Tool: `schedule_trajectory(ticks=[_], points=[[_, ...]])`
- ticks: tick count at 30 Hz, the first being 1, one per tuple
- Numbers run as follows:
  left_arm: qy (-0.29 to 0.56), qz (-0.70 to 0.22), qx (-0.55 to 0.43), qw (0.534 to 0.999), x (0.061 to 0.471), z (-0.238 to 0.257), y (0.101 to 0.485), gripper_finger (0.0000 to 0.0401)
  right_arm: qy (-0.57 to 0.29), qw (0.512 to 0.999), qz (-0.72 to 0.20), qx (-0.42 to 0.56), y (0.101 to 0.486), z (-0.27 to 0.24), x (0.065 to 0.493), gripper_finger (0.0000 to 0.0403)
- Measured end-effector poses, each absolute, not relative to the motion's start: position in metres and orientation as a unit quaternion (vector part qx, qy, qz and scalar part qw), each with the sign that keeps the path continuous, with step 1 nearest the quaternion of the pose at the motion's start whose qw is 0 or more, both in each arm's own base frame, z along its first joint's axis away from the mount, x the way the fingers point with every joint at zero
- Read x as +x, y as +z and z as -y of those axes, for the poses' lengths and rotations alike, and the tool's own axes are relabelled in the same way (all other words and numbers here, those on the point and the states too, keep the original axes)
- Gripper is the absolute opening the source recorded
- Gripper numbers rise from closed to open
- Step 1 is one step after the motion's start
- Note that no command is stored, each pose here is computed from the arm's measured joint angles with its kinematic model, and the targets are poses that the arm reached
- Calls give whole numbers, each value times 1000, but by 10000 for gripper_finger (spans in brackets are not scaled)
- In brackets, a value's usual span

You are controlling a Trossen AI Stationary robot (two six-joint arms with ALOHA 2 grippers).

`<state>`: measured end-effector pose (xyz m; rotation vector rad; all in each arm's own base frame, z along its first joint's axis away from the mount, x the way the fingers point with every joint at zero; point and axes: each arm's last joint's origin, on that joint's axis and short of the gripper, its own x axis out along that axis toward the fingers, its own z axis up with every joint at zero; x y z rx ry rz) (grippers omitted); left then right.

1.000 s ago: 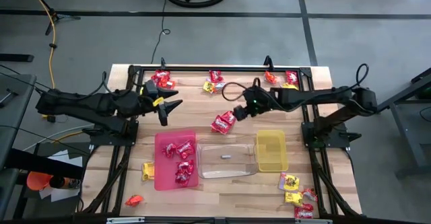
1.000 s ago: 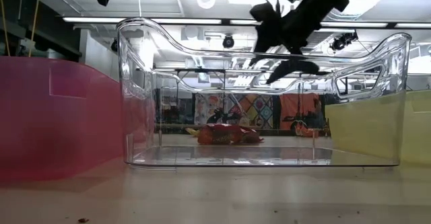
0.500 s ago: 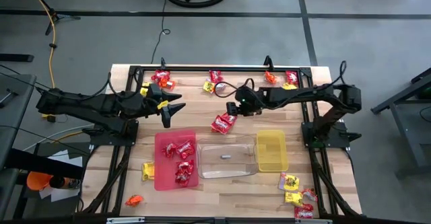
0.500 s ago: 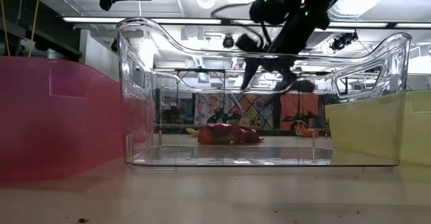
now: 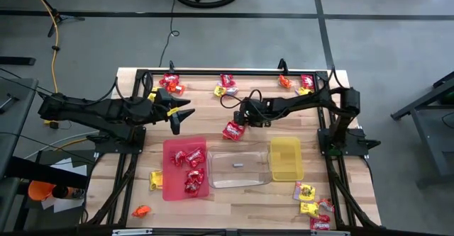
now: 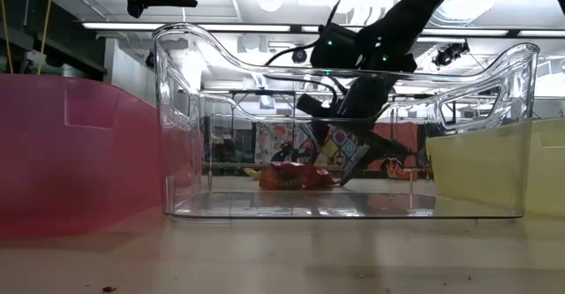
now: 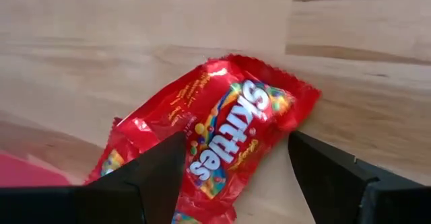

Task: Sort candy
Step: Put the red candy into the red bin

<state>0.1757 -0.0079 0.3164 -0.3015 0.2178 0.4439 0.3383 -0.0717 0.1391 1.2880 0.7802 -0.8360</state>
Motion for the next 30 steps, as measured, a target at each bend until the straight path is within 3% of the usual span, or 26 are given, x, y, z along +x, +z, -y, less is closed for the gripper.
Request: schedule_trajectory(ticks=[5,12,19,25,30], points=[[219,-109,-151,958,176,8,316,197,-379,654,-346,556,137,72,338,219],[216,-109,-152,958,176,8,316,197,-381,682,-340,524,144,73,336,20],[152,-97,-193,965,167,10,323,197,-350,755,-282,477,198,74,324,23],[167,-66,-201,963,156,8,330,197,-264,851,-178,419,254,64,321,9],[183,-59,-199,961,154,7,331,197,-187,899,-100,384,273,45,333,2]])
